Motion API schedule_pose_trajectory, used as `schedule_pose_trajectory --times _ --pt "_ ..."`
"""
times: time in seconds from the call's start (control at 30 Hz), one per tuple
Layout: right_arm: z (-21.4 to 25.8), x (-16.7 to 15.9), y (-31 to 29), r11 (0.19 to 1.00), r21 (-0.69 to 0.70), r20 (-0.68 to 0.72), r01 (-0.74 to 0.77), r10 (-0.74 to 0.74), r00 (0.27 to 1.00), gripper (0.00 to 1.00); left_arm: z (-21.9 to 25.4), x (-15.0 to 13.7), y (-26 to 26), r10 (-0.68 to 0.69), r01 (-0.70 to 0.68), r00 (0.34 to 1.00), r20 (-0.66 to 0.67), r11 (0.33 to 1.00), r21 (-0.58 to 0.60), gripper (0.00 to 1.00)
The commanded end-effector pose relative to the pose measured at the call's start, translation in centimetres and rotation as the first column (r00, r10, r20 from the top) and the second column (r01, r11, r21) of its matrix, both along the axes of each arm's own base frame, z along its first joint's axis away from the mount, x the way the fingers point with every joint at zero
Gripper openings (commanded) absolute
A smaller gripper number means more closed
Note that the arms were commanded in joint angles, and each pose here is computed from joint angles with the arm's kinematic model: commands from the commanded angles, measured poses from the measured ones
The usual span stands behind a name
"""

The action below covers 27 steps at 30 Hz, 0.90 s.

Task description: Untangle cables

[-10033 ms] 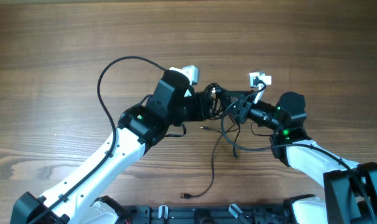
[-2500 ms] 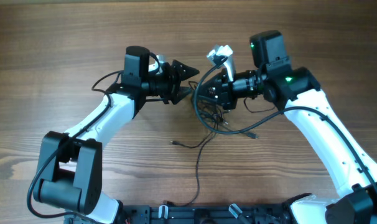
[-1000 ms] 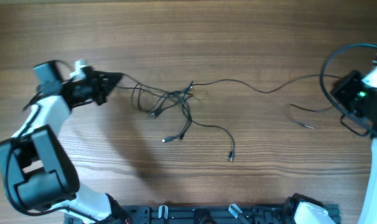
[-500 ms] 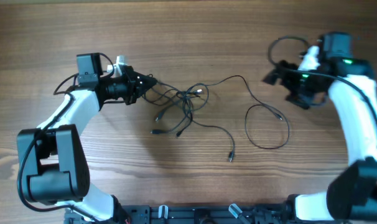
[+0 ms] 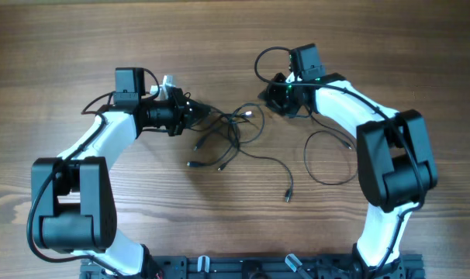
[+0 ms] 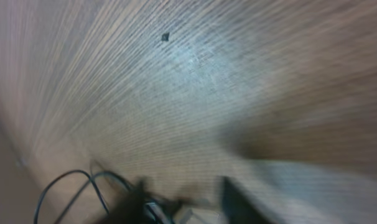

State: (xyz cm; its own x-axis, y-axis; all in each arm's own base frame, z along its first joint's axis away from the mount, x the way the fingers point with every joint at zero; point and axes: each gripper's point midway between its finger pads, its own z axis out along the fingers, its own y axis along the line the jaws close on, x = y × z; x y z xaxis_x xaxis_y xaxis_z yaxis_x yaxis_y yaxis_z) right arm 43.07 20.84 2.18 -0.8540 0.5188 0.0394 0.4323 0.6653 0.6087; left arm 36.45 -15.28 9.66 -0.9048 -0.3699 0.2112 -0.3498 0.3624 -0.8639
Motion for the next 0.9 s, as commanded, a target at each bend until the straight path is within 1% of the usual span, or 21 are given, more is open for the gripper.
schedule_pose_trajectory --times 0.0,0.03,0.1,0.2,0.27,0.33,0.43,0.5,0.63,0.73,0.87 --pt "2.5 0.8 0.5 0.993 0.1 0.057 -0.058 0.053 0.997 0.05 0.5 -0.3 0.2 -0.044 0.042 0.996 0.082 0.999 0.027 0.04" --pt "3.3 0.9 0.0 0.991 0.104 0.082 -0.079 0.071 0.994 0.04 0.4 -0.2 0.8 -0.043 0.04 0.994 0.096 0.999 0.035 0.04" --pt "6.0 0.9 -2.5 0.992 0.067 0.145 -0.105 0.095 0.985 0.04 0.2 0.2 2.8 -0.022 0.015 0.991 0.129 0.998 0.053 0.04" --pt "10.0 0.2 -8.0 0.996 -0.049 0.216 -0.08 0.089 0.972 0.04 0.1 1.2 7.9 0.089 -0.1 0.985 0.146 0.993 0.066 0.04" --pt "13.0 -0.9 -12.8 0.987 -0.156 0.268 -0.024 0.066 0.961 0.04 0.0 1.6 11.9 0.195 -0.205 0.972 0.133 0.977 0.064 0.04" --pt "15.4 -2.1 -17.2 0.968 -0.24 0.299 0.068 0.007 0.954 0.04 -0.1 1.6 15.5 0.289 -0.298 0.95 0.122 0.953 0.063 0.04" --pt "18.1 -4.3 -22.9 0.921 -0.321 0.327 0.22 -0.11 0.939 0.05 -0.2 1.0 20.0 0.404 -0.411 0.909 0.101 0.909 0.061 0.04" --pt "19.5 -5.8 -25.8 0.896 -0.337 0.349 0.291 -0.168 0.922 0.04 -0.4 0.1 22.9 0.48 -0.484 0.874 0.073 0.873 0.059 0.04" --pt "19.8 -7.1 -27.6 0.88 -0.352 0.339 0.319 -0.198 0.92 0.05 -0.7 -1.3 25.9 0.563 -0.564 0.826 0.028 0.824 0.055 0.04" --pt "19.2 -7.5 -28.1 0.87 -0.369 0.311 0.327 -0.216 0.925 0.04 -0.9 -2.2 26.9 0.596 -0.594 0.803 -0.009 0.803 0.051 0.04" --pt "19.1 -7.5 -28.5 0.859 -0.378 0.307 0.346 -0.236 0.922 0.04 -1.1 -2.9 26.9 0.581 -0.58 0.814 -0.003 0.812 0.065 0.04"
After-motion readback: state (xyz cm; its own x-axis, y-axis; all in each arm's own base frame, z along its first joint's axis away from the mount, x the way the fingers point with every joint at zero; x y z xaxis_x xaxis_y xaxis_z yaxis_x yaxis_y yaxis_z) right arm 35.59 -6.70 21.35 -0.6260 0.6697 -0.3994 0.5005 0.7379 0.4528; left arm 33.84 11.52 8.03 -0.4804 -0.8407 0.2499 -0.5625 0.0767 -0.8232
